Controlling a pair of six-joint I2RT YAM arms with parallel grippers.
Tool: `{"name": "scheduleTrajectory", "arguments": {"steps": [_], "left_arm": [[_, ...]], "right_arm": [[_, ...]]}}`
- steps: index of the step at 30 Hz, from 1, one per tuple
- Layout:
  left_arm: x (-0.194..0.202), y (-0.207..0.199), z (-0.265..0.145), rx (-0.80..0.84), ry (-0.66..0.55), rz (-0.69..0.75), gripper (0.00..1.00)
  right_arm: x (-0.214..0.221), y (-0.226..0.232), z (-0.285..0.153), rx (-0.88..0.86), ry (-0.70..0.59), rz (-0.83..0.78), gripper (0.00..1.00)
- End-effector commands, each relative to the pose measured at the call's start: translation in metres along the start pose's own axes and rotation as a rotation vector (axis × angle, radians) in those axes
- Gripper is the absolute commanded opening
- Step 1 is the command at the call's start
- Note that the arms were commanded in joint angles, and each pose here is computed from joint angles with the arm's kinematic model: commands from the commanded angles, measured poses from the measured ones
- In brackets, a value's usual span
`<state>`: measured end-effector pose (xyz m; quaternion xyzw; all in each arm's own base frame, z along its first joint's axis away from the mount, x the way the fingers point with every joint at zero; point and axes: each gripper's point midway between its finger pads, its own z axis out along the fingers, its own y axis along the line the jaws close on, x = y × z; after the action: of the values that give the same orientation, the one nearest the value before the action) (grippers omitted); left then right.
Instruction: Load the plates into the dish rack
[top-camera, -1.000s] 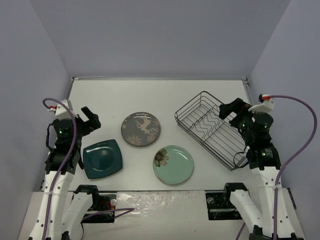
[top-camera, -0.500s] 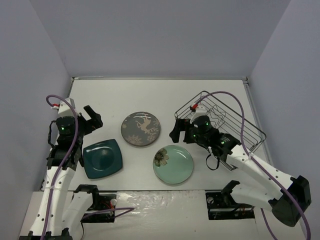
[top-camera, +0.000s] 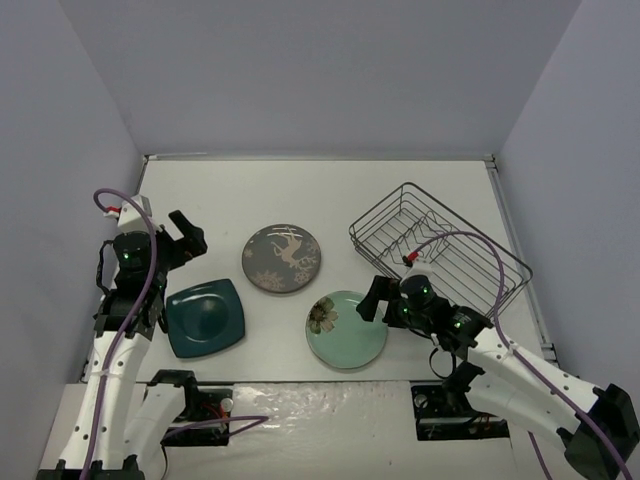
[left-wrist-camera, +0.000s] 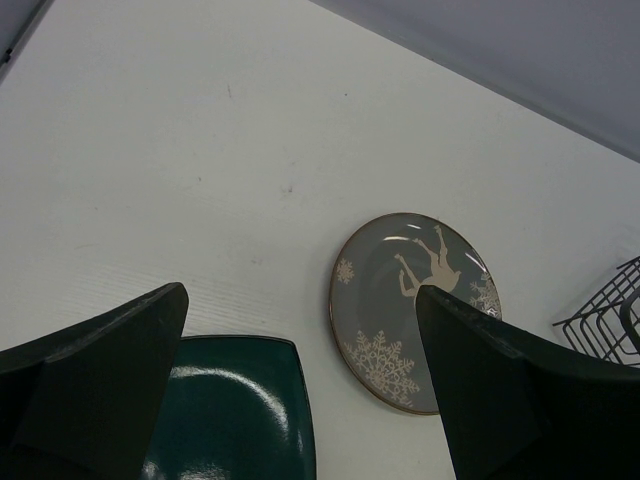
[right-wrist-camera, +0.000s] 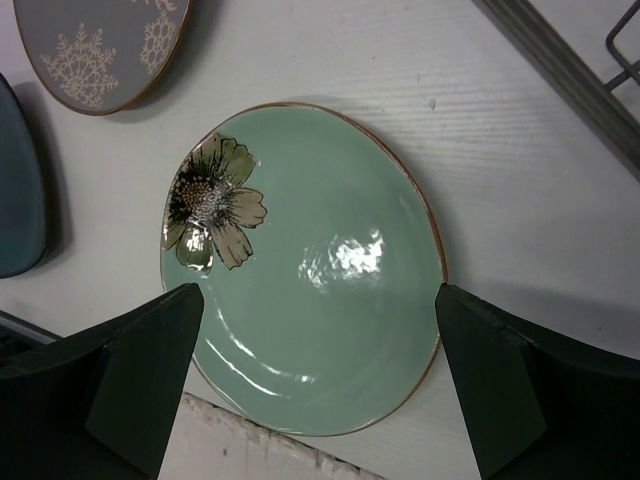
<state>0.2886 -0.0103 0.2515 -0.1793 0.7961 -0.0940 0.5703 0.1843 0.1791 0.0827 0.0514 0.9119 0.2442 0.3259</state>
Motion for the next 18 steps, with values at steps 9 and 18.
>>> {"name": "scheduleTrajectory", "arguments": {"steps": [9,18], "left_arm": [[-0.012,-0.015,0.009,0.056,-0.023,-0.018,0.97],[-0.011,-0.015,0.009,0.06,-0.021,-0.02,0.97]], "right_arm": [[0.041,-0.02,0.005,-0.017,0.087,0.193,1.0],[0.057,-0.02,0.014,-0.079,0.115,0.251,0.98]]}}
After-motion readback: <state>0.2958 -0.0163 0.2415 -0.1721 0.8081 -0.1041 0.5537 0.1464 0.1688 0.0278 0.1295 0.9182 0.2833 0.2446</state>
